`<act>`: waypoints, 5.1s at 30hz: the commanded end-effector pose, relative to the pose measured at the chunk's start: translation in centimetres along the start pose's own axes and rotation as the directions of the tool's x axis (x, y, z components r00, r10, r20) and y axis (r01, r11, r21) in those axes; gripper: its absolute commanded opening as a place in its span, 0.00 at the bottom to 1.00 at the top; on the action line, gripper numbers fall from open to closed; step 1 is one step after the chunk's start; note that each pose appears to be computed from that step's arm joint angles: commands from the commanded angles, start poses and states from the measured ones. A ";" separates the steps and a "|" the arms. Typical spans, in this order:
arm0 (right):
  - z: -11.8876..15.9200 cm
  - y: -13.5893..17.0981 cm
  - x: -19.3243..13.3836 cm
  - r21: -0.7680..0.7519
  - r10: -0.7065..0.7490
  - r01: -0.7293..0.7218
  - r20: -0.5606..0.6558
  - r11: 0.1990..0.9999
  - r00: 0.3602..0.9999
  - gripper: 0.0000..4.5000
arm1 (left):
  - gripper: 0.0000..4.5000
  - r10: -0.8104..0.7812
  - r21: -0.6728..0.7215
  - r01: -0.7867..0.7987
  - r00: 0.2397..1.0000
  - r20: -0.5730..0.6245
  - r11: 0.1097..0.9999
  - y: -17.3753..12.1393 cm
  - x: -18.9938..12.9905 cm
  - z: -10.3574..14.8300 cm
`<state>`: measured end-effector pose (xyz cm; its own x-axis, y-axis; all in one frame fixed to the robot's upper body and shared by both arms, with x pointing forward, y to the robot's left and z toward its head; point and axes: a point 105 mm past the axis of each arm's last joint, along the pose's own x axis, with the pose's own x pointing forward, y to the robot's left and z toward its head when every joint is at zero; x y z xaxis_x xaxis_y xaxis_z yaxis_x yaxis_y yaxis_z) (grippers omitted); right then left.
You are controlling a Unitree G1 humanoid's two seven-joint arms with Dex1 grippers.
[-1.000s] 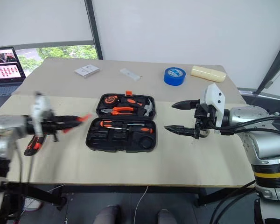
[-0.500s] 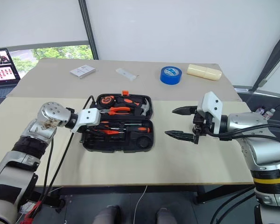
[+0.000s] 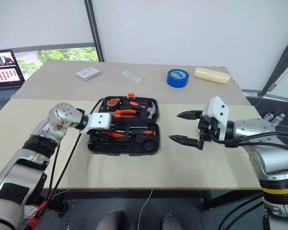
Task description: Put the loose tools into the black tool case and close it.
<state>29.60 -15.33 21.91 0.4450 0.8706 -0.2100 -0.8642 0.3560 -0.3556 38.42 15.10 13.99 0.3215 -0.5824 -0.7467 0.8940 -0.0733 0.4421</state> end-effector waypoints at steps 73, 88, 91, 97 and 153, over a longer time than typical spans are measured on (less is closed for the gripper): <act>-3.3 5.4 -0.9 -0.043 0.021 -0.003 0.431 0.999 0.902 1.00 | 0.98 0.836 -0.703 -0.678 0.246 -0.491 -0.214 -23.4 -20.3 -14.6; -0.1 3.9 1.0 -0.073 0.069 -0.039 0.476 0.997 0.877 1.00 | 0.98 0.549 -0.742 -0.630 0.547 -0.632 -0.227 -11.5 -15.1 -16.3; 0.1 4.0 0.8 -0.074 0.070 -0.039 0.471 0.996 0.879 1.00 | 0.98 0.492 -0.729 -0.644 0.567 -0.660 -0.235 -11.0 -14.4 -17.4; 0.9 4.0 0.2 -0.080 0.045 -0.008 0.476 0.997 0.878 1.00 | 0.64 0.455 -0.730 -0.656 0.600 -0.658 -0.190 -10.2 -13.1 -17.9; -1.1 4.5 -4.5 -0.024 -0.096 0.104 0.242 0.994 0.966 1.00 | 0.75 0.139 -0.238 -0.003 0.818 0.558 0.971 -1.0 -3.8 2.5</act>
<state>24.06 -17.62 18.91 0.4455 0.8952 0.0089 -0.8350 0.4191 -0.3566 35.91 15.81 17.11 0.2343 -0.9135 -0.3325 0.9367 0.1205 0.3289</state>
